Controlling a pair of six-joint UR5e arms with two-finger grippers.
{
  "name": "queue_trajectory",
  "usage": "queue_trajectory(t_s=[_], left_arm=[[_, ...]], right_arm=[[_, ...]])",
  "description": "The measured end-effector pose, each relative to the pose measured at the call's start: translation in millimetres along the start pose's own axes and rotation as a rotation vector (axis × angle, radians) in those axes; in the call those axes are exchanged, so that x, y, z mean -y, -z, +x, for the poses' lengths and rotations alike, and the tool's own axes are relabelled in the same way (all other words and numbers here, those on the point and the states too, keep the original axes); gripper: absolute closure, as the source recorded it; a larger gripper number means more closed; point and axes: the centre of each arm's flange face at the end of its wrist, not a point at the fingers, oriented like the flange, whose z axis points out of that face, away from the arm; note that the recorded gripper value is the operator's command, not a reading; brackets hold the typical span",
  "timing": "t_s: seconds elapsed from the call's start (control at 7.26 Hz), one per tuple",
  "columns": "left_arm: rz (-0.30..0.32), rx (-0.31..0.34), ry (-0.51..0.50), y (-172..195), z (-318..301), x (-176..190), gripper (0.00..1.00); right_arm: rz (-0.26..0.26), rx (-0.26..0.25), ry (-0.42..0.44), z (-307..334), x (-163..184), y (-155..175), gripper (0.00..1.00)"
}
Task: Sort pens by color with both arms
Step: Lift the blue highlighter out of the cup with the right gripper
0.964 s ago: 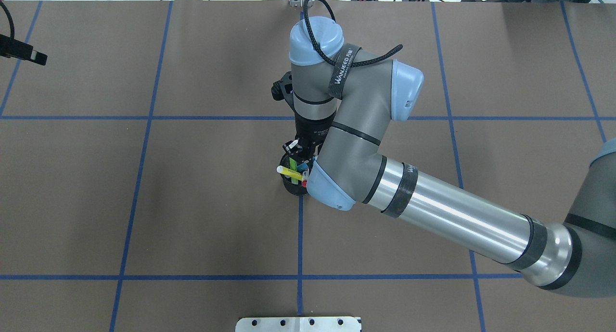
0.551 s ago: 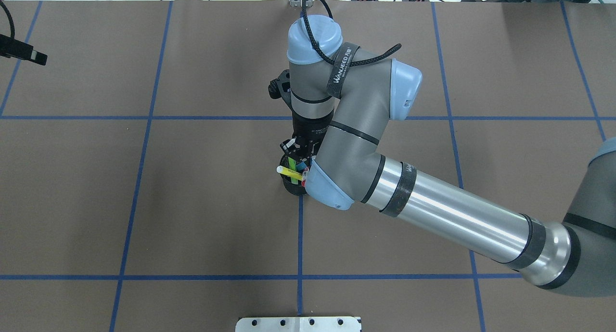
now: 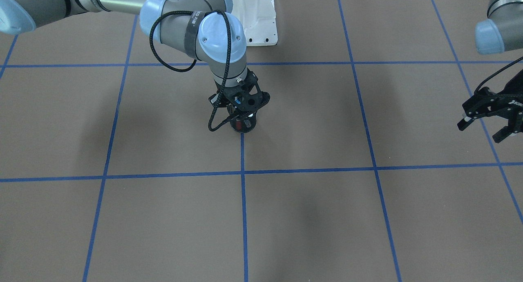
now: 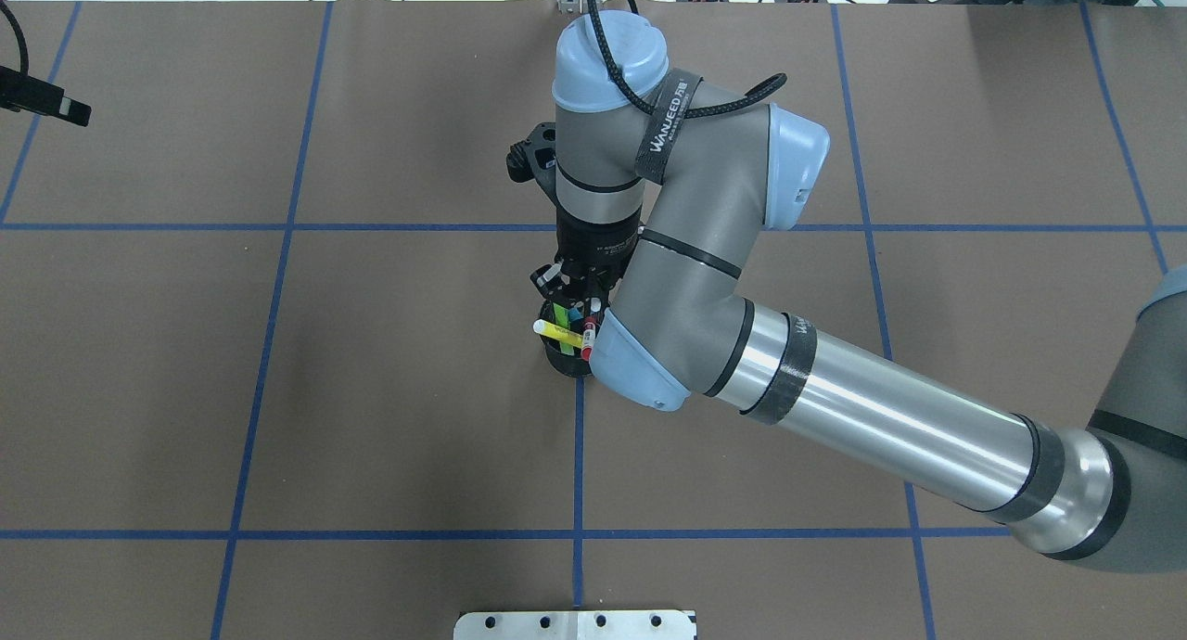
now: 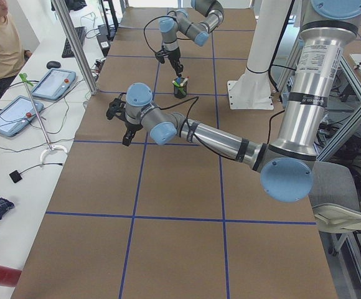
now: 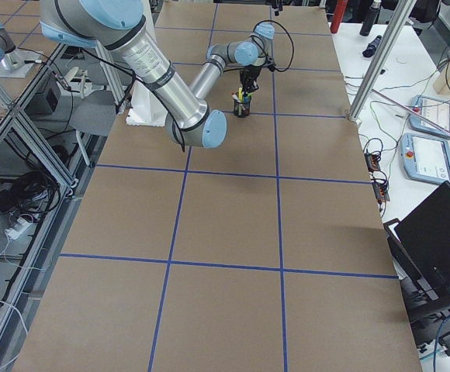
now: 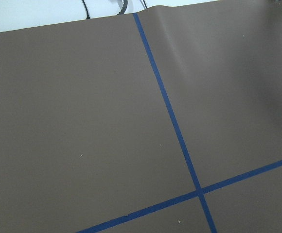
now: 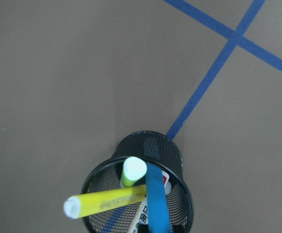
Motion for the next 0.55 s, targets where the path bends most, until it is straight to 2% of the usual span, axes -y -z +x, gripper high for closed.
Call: queue_trajectory(t_s=[0.28,0.55], left_arm=[[0.001,-0.002,0.0,1,1,0,0.0],[0.002,-0.002,0.001,1,1,0,0.0]], right_arm=[[0.033,0.007,-0.003,-8,-18,48,1.0],[0.1,0.002,-0.031,6,-29,105,1.0]])
